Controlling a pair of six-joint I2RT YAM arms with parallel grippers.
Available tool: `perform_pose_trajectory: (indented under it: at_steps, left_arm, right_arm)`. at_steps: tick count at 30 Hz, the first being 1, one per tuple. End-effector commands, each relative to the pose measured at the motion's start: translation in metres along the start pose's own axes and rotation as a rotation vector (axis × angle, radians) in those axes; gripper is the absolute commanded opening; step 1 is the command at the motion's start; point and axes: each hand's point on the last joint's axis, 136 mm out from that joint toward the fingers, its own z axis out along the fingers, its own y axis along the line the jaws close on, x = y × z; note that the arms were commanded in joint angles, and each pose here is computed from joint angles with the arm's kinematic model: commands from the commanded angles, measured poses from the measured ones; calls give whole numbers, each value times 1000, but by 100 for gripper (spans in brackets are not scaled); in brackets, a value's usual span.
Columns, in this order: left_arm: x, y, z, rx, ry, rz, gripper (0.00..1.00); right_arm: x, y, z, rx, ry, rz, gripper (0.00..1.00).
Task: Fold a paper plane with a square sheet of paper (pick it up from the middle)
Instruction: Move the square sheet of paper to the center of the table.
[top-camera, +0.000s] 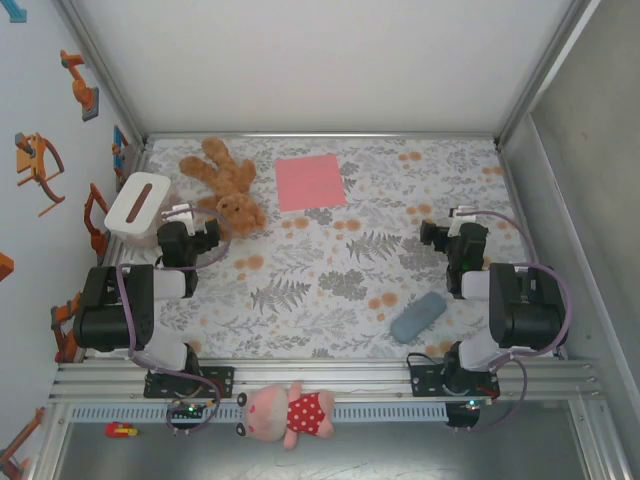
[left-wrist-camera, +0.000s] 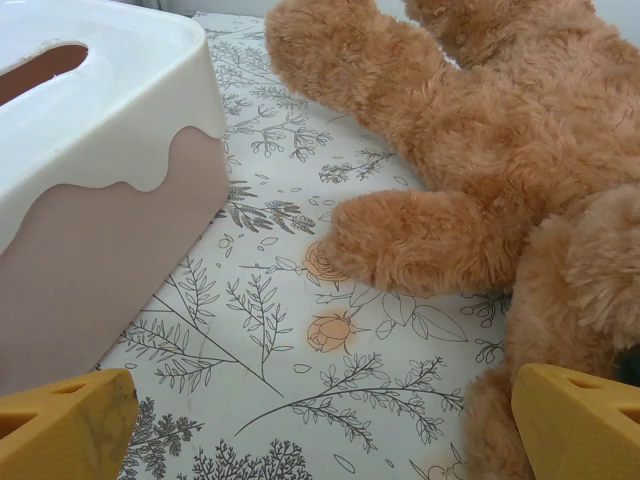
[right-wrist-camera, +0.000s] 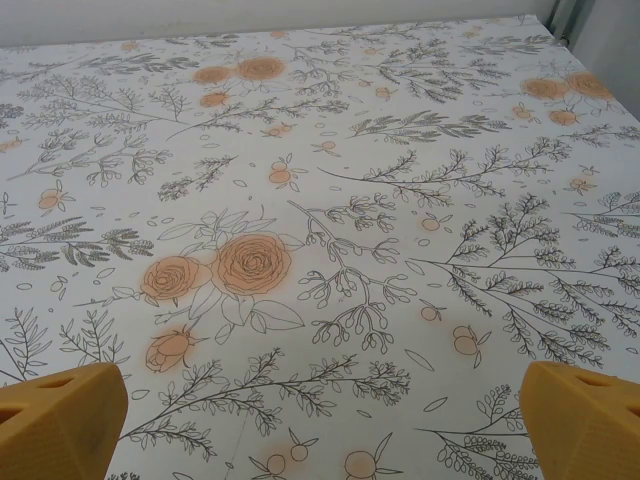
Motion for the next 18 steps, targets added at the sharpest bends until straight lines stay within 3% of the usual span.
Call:
perform_pose_trajectory:
  at_steps: [1, 18]
  left_arm:
    - [-5, -3, 2, 11, -9, 21, 96]
    - [-5, -3, 2, 14, -8, 16, 96]
  right_arm:
    - [-10, -4, 3, 16, -23, 5, 99]
    - [-10, -4, 3, 14, -23, 6, 99]
